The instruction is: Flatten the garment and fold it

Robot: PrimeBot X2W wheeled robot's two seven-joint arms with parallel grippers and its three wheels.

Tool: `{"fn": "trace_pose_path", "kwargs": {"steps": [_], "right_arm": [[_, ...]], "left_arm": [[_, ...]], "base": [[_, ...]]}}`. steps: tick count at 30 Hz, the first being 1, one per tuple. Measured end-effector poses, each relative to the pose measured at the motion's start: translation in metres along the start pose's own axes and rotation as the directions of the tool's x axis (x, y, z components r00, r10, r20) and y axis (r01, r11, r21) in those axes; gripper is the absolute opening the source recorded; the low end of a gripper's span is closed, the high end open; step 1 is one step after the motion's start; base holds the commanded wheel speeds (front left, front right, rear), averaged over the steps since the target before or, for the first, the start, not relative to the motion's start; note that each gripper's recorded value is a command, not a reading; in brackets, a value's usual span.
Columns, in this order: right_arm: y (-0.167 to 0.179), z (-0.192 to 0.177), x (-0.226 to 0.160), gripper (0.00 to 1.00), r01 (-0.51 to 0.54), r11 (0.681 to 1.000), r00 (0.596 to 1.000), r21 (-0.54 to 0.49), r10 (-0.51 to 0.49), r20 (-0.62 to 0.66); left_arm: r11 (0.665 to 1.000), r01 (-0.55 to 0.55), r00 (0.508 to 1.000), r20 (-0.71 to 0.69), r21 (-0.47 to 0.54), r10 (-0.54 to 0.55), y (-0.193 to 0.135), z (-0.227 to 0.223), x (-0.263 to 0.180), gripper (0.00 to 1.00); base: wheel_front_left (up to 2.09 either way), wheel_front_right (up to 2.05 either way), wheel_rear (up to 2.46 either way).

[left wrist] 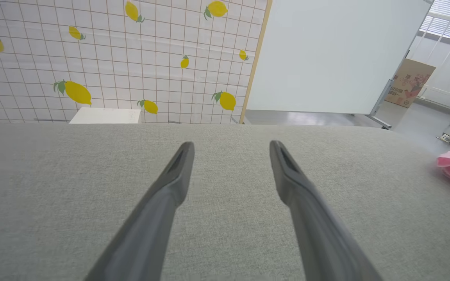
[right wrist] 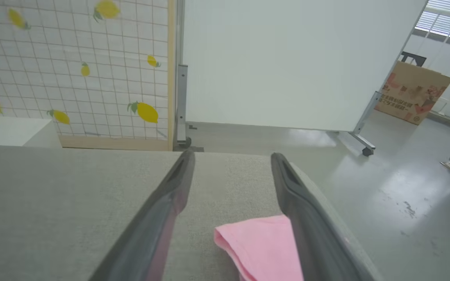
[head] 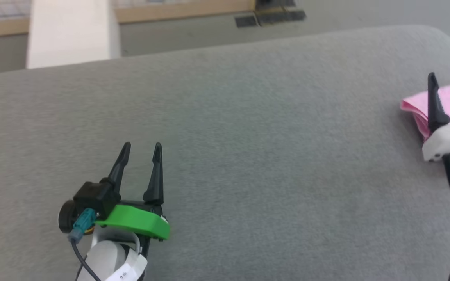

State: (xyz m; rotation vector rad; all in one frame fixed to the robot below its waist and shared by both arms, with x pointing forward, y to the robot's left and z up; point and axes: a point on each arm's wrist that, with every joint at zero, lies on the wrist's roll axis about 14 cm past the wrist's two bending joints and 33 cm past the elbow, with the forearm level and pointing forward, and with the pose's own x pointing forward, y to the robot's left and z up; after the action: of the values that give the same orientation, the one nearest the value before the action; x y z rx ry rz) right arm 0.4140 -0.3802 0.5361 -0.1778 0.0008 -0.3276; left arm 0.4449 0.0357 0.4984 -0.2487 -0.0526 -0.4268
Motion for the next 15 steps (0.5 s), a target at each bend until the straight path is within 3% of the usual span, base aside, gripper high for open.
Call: {"fn": "trace_pose_path", "kwargs": {"steps": [7,15], "right_arm": [[0.056,0.032,-0.031,1.0,-0.134,0.983,0.98,0.127,0.112,0.166],[0.105,0.039,-0.067,1.0,-0.247,0.951,0.954,0.186,0.205,0.216]], "left_arm": [[0.996,-0.088,0.995,0.044,0.0,0.088,0.018,0.024,-0.028,1.0],[0.987,-0.161,0.983,0.092,0.022,0.158,0.033,0.046,-0.056,1.0]], "base": [[0.0,0.0,0.0],[0.0,0.0,0.0]]}}
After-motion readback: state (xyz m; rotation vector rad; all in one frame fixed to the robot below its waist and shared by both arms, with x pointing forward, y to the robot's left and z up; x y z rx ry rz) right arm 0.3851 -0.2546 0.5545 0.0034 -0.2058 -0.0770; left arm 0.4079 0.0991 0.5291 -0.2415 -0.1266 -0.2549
